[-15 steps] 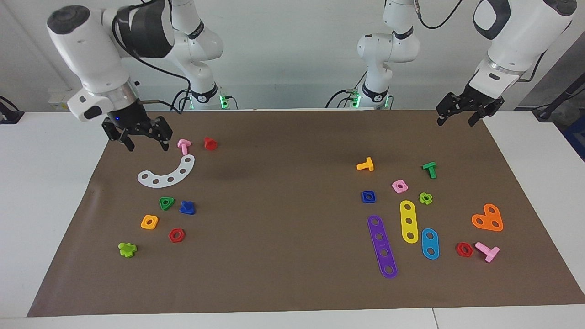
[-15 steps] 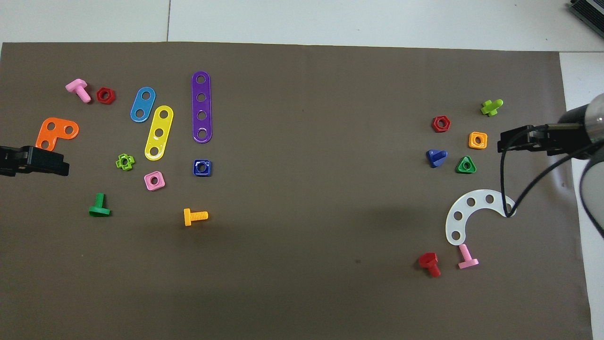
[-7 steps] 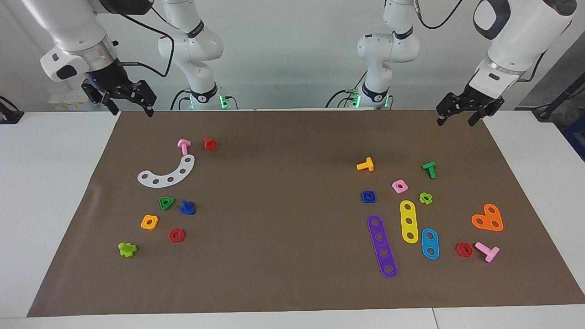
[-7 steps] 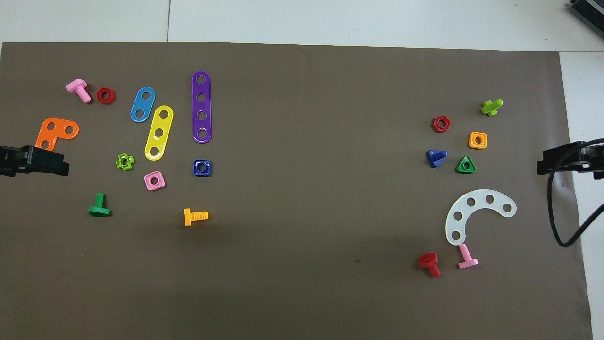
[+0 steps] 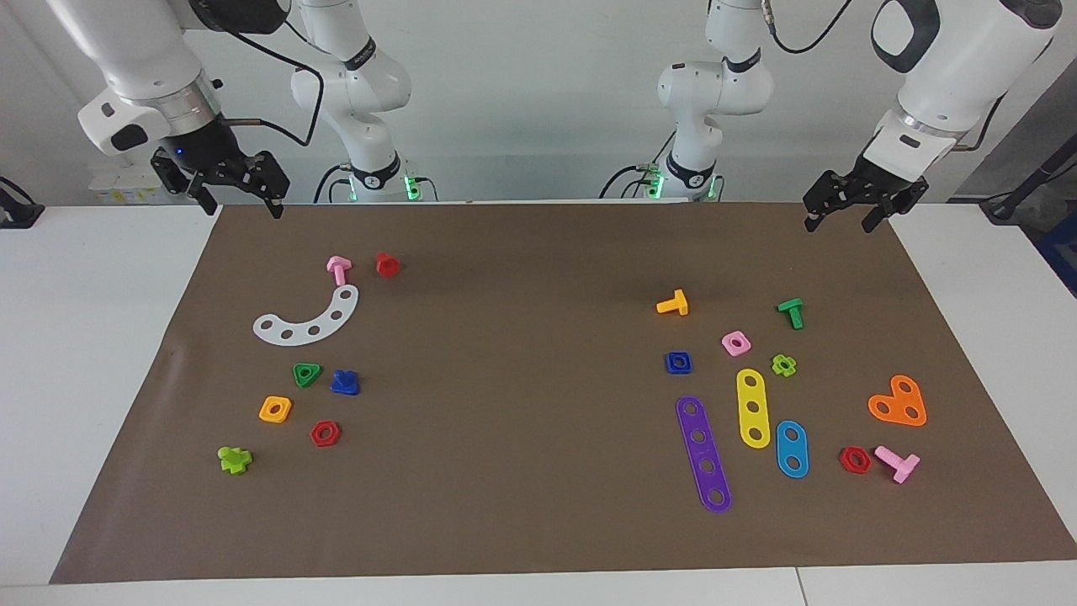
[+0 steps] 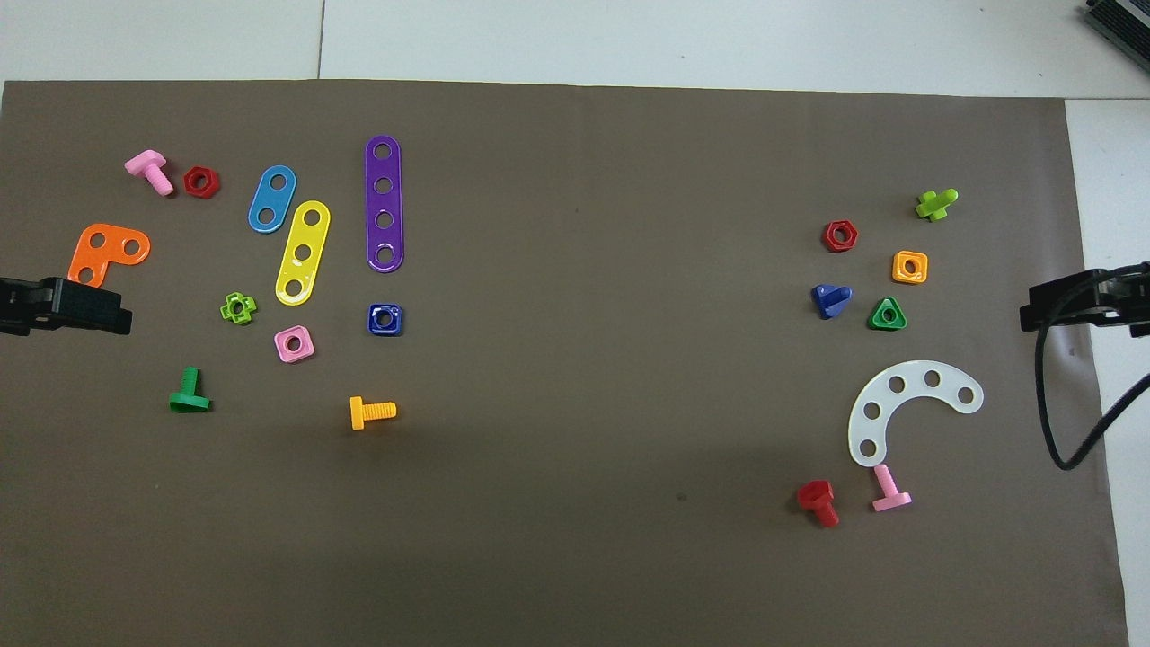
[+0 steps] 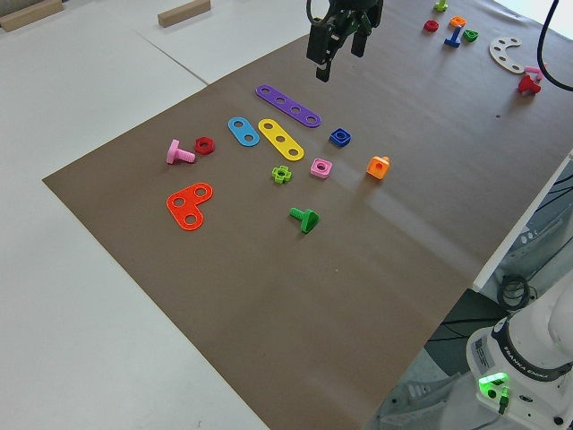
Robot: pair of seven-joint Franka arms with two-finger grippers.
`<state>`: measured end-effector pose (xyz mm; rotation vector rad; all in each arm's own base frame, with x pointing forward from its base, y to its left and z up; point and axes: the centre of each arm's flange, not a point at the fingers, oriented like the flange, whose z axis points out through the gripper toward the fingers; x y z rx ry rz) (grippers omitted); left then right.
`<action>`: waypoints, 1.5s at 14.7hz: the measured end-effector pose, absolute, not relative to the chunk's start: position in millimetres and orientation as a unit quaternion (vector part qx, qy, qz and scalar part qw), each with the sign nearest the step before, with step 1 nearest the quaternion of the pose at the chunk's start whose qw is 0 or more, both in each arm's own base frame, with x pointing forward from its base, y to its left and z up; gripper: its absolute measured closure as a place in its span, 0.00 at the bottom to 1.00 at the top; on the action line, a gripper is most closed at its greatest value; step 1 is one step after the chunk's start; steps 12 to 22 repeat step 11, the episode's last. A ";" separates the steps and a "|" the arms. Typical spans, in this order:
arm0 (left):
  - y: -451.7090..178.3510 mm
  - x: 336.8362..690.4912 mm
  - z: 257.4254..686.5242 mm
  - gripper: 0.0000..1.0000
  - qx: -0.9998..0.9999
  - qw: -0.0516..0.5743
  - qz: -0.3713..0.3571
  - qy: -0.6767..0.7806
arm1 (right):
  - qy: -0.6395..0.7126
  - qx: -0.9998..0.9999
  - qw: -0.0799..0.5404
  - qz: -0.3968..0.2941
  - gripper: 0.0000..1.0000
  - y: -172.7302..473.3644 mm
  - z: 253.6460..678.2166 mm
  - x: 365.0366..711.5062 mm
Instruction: Unscrew and place screws in storage area
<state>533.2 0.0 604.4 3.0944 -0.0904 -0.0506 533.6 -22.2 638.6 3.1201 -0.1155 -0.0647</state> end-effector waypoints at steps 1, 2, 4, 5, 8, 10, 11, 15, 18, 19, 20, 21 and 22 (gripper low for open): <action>0.0 533.2 604.4 0.00 0.999 0.023 -0.016 -0.029 | -0.035 0.999 0.009 -0.018 0.00 -21.9 638.8 534.4; 0.0 533.2 604.4 0.00 0.999 0.023 -0.016 -0.029 | -0.035 0.999 0.010 -0.016 0.00 -21.5 638.9 534.7; 0.0 533.2 604.4 0.00 0.999 0.023 -0.016 -0.029 | -0.034 0.999 0.010 -0.016 0.00 -20.6 639.0 534.8; 0.0 533.2 604.4 0.00 0.999 0.023 -0.016 -0.029 | -0.034 0.999 0.010 -0.016 0.00 -20.4 639.0 534.9; 0.0 533.2 604.4 0.00 0.999 0.023 -0.016 -0.029 | -0.034 0.999 0.010 -0.015 0.00 -20.8 639.1 535.0; 0.0 533.2 604.4 0.00 0.999 0.023 -0.016 -0.029 | -0.034 0.999 0.010 -0.015 0.00 -20.9 639.1 535.0; 0.0 533.2 604.4 0.00 0.999 0.023 -0.016 -0.029 | -0.034 0.999 0.010 -0.015 0.00 -20.9 639.1 535.0; 0.0 533.2 604.4 0.00 0.999 0.023 -0.016 -0.029 | -0.034 0.999 0.010 -0.015 0.00 -20.9 639.1 535.0; 0.0 533.2 604.4 0.00 0.999 0.023 -0.016 -0.029 | -0.034 0.999 0.010 -0.015 0.00 -20.9 639.1 535.0; 0.0 533.2 604.4 0.00 0.999 0.023 -0.016 -0.029 | -0.034 0.999 0.010 -0.015 0.00 -20.9 639.1 535.0; 0.0 533.2 604.4 0.00 0.999 0.023 -0.016 -0.029 | -0.034 0.999 0.010 -0.015 0.00 -20.9 639.1 535.0; 0.0 533.2 604.4 0.00 0.999 0.023 -0.016 -0.029 | -0.034 0.999 0.010 -0.015 0.00 -20.9 639.1 535.0; 0.0 533.2 604.4 0.00 0.999 0.023 -0.016 -0.029 | -0.034 0.999 0.010 -0.015 0.00 -20.9 639.1 535.0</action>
